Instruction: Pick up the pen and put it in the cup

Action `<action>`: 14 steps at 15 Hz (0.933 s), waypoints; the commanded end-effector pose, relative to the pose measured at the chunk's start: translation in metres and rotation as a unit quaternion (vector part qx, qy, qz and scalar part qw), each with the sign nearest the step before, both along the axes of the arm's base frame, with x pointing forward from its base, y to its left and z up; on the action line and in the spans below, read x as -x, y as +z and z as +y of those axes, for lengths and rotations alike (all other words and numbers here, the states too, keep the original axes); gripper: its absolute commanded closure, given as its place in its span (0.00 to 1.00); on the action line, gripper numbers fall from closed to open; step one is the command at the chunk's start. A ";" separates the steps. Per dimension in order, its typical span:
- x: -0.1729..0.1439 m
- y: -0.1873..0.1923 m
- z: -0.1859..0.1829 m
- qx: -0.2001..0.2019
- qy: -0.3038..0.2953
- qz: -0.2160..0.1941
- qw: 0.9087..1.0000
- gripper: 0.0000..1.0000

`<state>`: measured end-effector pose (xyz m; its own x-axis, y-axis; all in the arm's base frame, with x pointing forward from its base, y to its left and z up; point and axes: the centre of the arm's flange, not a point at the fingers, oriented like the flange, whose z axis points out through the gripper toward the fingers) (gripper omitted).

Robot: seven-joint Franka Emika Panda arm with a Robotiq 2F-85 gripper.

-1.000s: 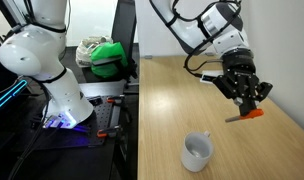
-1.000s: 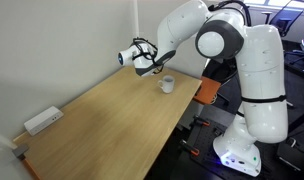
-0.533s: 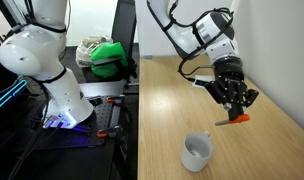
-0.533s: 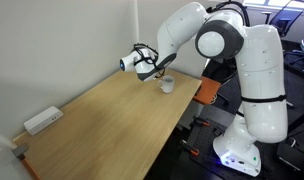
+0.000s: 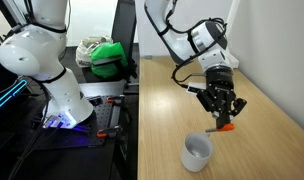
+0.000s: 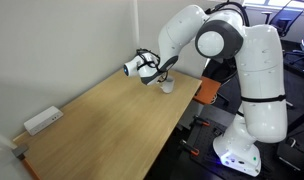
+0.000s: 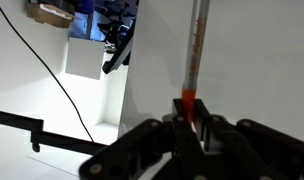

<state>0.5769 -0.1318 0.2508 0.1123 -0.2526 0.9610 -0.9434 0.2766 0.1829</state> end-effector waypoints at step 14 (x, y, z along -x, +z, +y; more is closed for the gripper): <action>0.018 -0.049 -0.007 -0.025 -0.001 -0.035 0.999 0.97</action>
